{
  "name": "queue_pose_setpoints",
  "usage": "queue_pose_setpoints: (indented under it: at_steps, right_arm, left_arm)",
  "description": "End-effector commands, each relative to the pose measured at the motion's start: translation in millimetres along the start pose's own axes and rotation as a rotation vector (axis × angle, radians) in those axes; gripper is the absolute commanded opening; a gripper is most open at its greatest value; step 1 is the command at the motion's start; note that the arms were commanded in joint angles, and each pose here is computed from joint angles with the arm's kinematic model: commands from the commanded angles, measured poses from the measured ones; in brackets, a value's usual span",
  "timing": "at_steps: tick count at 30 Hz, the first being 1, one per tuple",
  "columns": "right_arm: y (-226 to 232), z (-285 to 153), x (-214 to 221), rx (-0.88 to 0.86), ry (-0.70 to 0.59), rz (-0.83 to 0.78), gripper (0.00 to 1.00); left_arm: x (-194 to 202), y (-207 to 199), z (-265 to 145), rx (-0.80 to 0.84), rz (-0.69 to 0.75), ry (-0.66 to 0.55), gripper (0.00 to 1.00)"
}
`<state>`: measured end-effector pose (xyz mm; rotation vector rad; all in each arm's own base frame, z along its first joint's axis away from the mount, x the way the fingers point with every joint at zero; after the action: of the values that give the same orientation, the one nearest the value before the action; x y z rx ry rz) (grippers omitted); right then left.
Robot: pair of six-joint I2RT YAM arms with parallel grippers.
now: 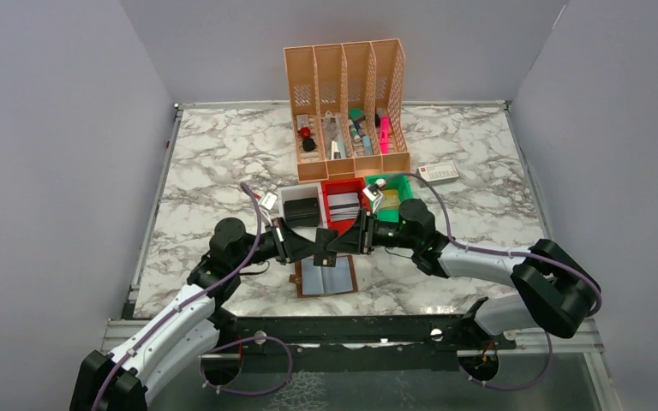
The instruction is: Take the credit cards out of the card holder
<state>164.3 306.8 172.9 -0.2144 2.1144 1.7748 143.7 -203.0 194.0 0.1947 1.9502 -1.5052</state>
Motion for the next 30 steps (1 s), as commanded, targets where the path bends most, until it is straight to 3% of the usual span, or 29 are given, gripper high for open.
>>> queue_pose_setpoints:
  at_steps: [1, 12, 15, 17, 21, 26, 30]
  right_arm:
    - [5.6, -4.0, 3.1, -0.054, 0.016, -0.004, 0.36]
    - [11.6, -7.1, 0.6, -0.081, 0.005, -0.020, 0.06]
    - [12.2, -7.9, 0.1, -0.081, 0.000, -0.023, 0.02]
    - [10.8, -8.1, -0.7, -0.067, -0.006, -0.028, 0.01]
    - [3.7, -9.1, -4.6, 0.006, -0.033, -0.042, 0.01]
    - [-8.1, -13.0, -11.4, 0.133, -0.067, -0.081, 0.01]
    - [-16.9, -15.8, -19.8, 0.240, -0.081, -0.145, 0.01]
  left_arm:
    - [-9.4, -6.6, -0.2, 0.028, 0.027, -0.051, 0.00]
    - [-8.2, 4.0, -0.3, -0.037, 0.006, -0.061, 0.01]
    - [-10.2, 11.5, -1.4, -0.110, 0.014, -0.064, 0.21]
    - [-16.0, 13.4, -2.6, -0.165, 0.037, -0.066, 0.43]
    - [-30.9, 26.9, -12.8, -0.381, 0.103, -0.070, 0.78]
    - [-51.8, 47.8, -42.6, -0.722, 0.182, -0.088, 0.94]
    - [-68.6, 57.3, -67.8, -0.944, 0.233, -0.127, 0.99]
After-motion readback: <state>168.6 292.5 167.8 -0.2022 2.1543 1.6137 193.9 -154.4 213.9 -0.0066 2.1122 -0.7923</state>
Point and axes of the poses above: each gripper's point midway between its finger pads, its own z axis out along the fingers, its own y axis along the line the jaws close on, x = y × z, the point moved 4 cm from there along -z, back along the fingers, and after that the axes turned 6 degrees about z, right-handed, at the moved point
